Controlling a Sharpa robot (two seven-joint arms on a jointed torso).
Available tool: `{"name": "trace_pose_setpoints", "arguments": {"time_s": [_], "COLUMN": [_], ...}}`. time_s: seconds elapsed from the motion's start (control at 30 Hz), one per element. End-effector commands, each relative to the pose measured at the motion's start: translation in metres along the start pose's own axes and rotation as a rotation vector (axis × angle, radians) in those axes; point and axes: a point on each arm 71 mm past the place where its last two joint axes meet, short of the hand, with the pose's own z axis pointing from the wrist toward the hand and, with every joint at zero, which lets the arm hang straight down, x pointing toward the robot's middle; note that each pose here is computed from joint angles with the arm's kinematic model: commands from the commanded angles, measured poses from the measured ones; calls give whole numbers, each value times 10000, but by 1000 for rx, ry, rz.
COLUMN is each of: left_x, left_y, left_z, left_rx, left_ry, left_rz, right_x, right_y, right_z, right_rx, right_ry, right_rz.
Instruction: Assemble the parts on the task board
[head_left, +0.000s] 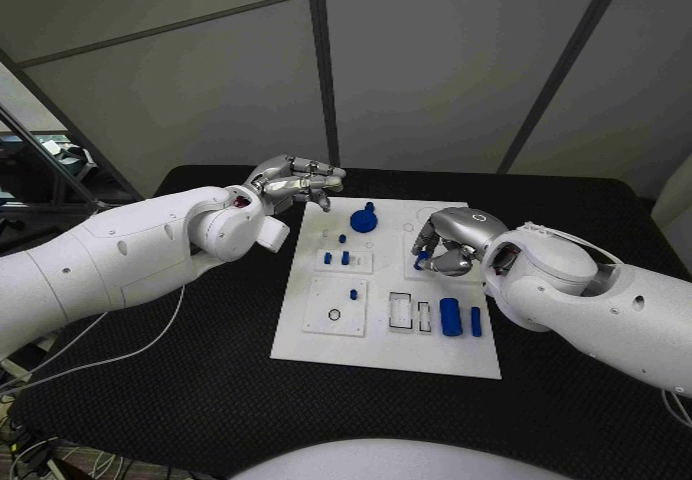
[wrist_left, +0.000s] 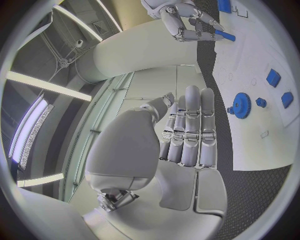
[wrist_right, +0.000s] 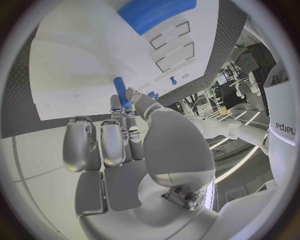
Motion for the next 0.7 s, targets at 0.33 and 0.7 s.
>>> {"name": "trace_pose_setpoints", "arguments": {"time_s": [0.33, 0.7], "left_x": [-16, -17], "left_y": [-8, -8], "left_z": [-5, -3], "left_rx": [3, 3], "left_ry": [-1, -3], "left_rz": [5, 5], "right_x": [-364, -290], "right_y": [241, 765], "right_z": [-133, -104], "right_rx": [-85, -219], "right_ry": [-125, -62], "right_rz": [85, 132]}}
